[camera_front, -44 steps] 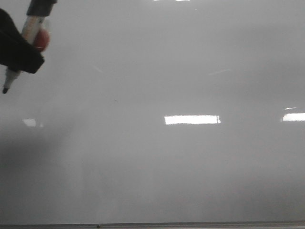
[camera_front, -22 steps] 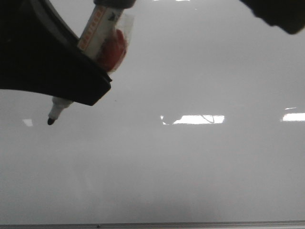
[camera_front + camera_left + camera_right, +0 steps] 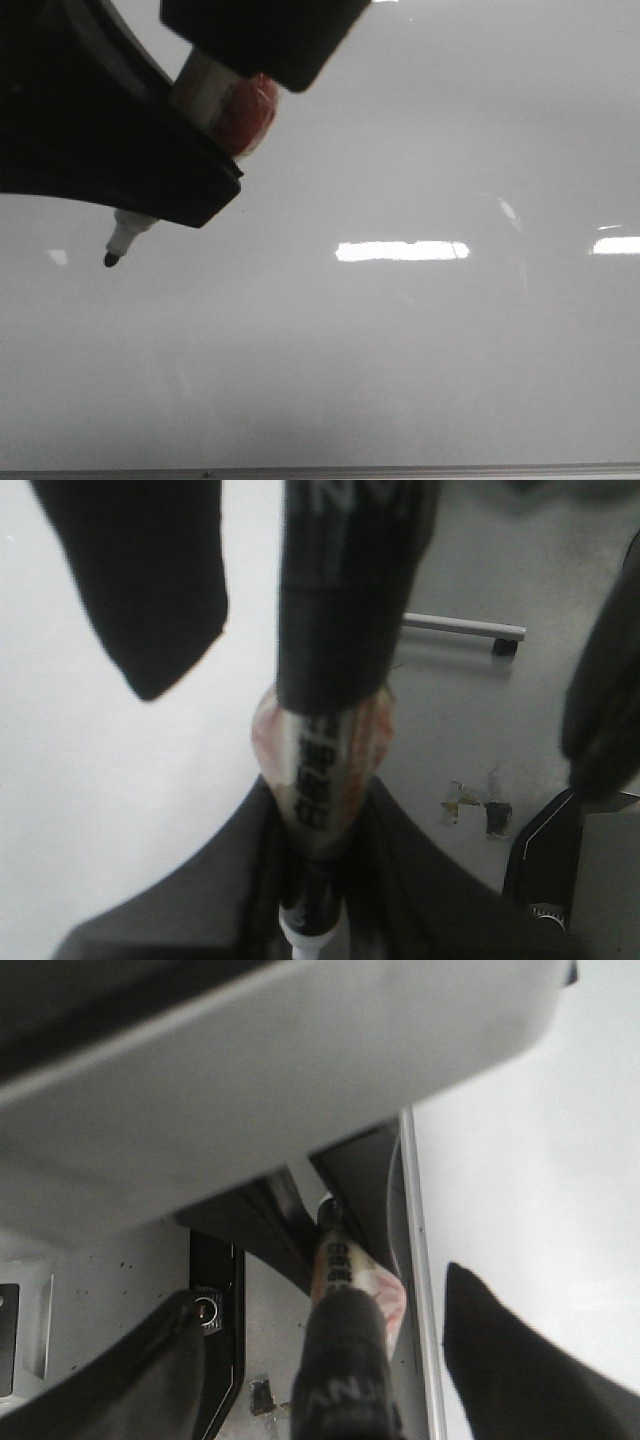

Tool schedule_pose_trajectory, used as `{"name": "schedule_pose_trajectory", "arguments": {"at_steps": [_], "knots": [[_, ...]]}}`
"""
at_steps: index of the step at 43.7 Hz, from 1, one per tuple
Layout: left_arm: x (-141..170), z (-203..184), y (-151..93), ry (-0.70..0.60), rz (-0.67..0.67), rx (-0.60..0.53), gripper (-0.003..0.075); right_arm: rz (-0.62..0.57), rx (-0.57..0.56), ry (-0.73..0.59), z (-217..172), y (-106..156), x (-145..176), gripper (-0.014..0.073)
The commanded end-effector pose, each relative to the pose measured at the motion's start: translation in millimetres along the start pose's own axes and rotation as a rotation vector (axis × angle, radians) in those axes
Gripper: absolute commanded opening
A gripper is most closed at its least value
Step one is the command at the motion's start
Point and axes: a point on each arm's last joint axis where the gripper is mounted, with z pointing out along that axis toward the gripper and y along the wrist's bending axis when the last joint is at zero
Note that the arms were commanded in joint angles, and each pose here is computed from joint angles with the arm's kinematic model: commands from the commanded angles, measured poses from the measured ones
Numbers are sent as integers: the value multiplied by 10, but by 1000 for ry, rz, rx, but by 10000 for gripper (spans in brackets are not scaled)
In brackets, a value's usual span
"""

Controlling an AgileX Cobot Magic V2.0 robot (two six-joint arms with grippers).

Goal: Write number 8 on whiteboard

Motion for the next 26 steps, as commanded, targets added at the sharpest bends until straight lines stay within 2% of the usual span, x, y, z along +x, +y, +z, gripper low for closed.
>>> {"name": "schedule_pose_trajectory", "arguments": {"at_steps": [1,6,16,21,22,24,26], "knots": [[-162,-99,33,-110,5,-21,-21,-11,30,-77,-99,-24,-116,428],[-162,-99,33,-110,5,-21,-20,-12,38,-83,-90,-35,-123,288],[-162,-99,33,-110,5,-21,-21,-12,36,-82,-94,-32,-121,102],[-164,-99,33,-112,5,-21,-20,-12,32,-75,-93,-28,-115,-32],[-164,-99,34,-113,6,-22,-15,-12,30,-73,-93,-27,-114,-69],[-166,-99,34,-114,6,-22,10,-13,28,-69,-93,-25,-110,-68],[-166,-99,34,-114,7,-23,82,-14,27,-66,-92,-24,-107,-70]]}}
